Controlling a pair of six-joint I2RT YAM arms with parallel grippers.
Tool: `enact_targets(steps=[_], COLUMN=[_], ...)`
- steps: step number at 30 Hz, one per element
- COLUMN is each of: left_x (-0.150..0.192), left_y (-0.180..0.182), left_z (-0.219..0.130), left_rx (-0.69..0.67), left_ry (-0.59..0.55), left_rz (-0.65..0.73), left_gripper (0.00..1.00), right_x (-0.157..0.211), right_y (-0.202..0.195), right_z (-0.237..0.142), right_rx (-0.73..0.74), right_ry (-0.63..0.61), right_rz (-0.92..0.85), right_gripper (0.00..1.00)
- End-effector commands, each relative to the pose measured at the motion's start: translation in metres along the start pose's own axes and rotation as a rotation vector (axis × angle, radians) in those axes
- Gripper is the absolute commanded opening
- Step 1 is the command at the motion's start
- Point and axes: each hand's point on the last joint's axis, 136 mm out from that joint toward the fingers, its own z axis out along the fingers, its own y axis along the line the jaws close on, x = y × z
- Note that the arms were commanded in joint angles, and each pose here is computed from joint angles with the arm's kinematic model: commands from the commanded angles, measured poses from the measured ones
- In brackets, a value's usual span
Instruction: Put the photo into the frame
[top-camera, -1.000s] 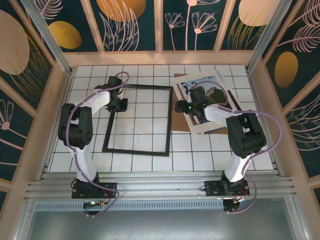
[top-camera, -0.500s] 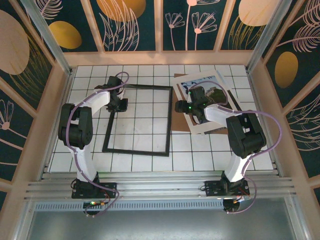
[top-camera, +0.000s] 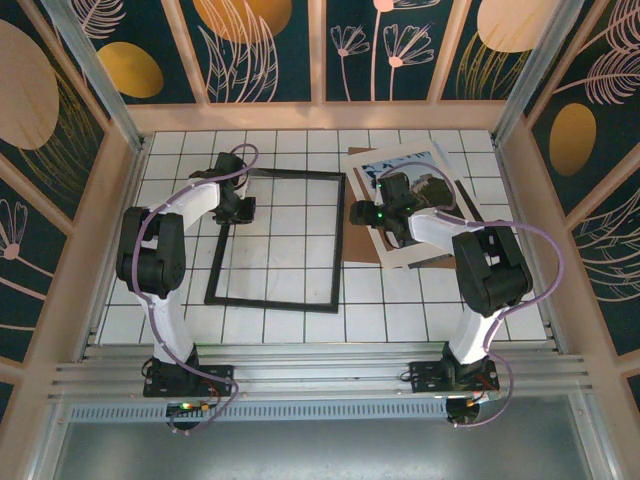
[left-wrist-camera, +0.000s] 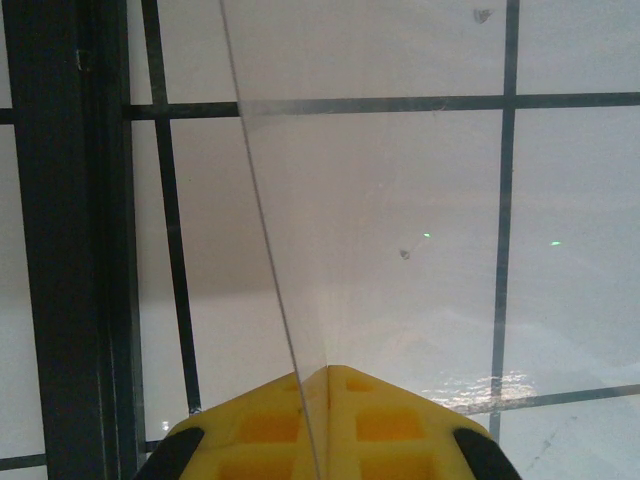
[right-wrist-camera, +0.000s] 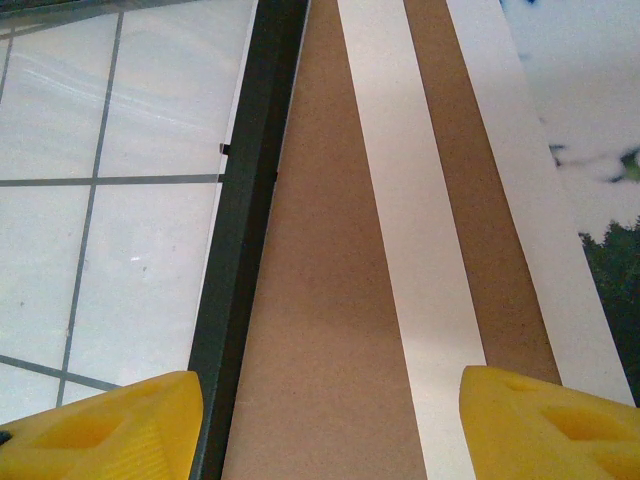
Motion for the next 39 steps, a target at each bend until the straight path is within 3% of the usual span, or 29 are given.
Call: enact_targets(steps=[1, 39], left_x=[0.0069, 0.0101], left_y=[0.0064, 0.0052], left_z=[-0.0085, -0.0088], left_rx=[-0.031, -0.022], left_ry=[0.01, 0.019], left_rz=[-0.014, -0.022], left_gripper=[0.0, 0.0], right_x=[-0.0119, -0.0078], right_y=[-0.0009, -0.0023], right_z=[-0.0066, -0.0024], right_rx=[0.013, 0.014], right_ry=[-0.035, -0.024], right_rz=[-0.016, -0.011], right_gripper=[0.69, 0.69])
